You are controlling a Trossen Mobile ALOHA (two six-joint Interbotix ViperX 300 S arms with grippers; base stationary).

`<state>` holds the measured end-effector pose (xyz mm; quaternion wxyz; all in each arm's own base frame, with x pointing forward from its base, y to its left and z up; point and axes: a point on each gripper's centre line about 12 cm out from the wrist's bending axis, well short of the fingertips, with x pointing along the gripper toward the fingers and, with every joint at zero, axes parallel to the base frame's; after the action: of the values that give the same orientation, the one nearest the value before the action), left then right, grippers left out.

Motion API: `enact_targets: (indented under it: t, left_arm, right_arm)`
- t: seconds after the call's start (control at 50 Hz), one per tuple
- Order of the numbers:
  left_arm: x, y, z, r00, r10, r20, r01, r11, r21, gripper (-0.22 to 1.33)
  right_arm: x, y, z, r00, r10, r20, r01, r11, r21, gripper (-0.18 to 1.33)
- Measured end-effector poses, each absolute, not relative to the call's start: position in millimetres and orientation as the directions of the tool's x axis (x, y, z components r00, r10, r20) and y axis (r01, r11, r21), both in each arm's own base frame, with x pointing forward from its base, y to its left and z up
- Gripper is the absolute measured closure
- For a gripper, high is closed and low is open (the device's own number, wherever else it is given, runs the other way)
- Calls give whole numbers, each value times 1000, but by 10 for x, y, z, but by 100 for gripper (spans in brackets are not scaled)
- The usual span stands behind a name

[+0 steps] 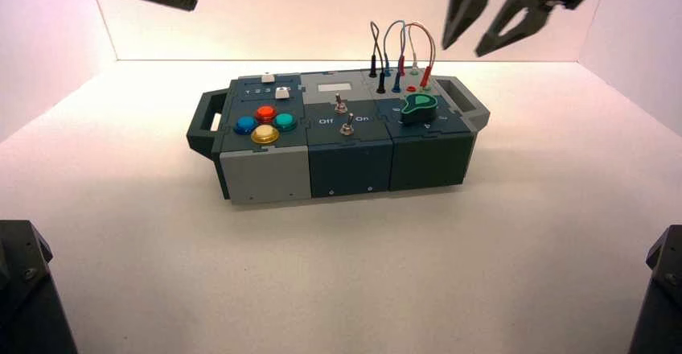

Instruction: Insert the red wire.

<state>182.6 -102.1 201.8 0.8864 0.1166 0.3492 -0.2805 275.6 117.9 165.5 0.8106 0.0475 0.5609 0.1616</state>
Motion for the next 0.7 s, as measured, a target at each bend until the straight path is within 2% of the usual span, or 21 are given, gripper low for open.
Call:
enact_targets:
  t: [0.7]
  left_arm:
    - [1705, -1165, 2175, 525, -484, -700, 641, 766, -50, 128]
  right_arm:
    - [3057, 1291, 1430, 324, 298, -898, -193, 950, 246, -1]
